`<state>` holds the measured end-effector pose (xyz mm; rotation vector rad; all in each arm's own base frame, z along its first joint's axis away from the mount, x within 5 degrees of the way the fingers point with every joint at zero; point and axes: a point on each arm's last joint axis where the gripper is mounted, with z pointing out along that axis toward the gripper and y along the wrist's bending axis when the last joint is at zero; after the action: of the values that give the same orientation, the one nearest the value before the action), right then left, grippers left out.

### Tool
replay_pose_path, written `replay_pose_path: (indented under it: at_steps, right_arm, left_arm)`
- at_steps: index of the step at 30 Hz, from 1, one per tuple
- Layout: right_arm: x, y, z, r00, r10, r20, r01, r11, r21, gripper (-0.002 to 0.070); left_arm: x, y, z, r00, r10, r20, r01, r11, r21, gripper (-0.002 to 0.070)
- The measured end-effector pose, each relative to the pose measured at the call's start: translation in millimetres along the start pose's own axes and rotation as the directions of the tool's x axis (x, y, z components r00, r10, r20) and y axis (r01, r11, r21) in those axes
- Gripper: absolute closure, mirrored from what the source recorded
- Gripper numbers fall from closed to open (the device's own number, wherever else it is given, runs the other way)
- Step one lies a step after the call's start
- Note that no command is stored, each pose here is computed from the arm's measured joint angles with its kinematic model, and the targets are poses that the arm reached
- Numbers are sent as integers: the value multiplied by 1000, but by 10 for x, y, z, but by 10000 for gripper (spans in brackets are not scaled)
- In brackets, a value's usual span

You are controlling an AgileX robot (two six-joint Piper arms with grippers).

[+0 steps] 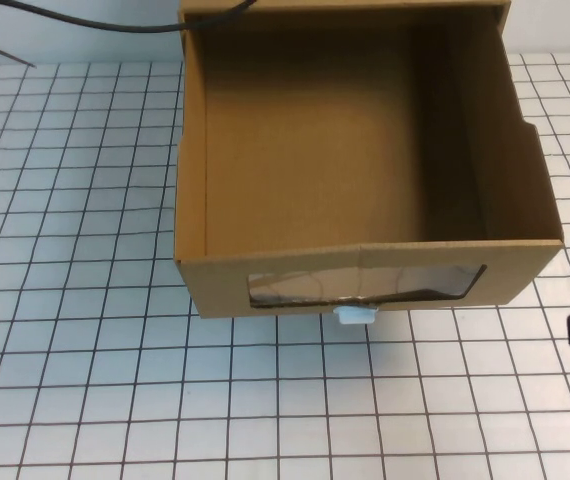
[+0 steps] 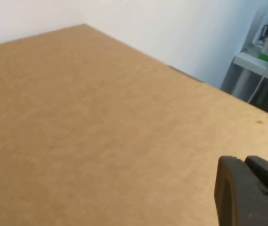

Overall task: Close the shoe box
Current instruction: Press the shoe box with left arm, then close the shoe box with your right arm

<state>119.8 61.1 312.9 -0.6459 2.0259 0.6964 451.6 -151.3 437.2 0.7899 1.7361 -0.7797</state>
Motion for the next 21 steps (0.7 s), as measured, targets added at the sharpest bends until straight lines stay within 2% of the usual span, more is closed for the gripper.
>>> replay_pose_path:
  at_steps: [7, 12, 21]
  right_arm:
    - [-110, -77, 84, 999, -18, -42, 17, 999, -41, 691]
    - [-183, -67, 186, 995, -61, -73, 53, 993, -105, 691]
    - [-384, 23, 564, 976, -169, -140, 133, 963, -234, 691]
  left_arm:
    - [300, 239, 323, 997, -65, -37, 65, 998, 2, 677]
    - [441, 283, 454, 991, -106, -77, 106, 994, -2, 678]
    - [447, 304, 457, 985, -145, -93, 141, 989, -53, 677]
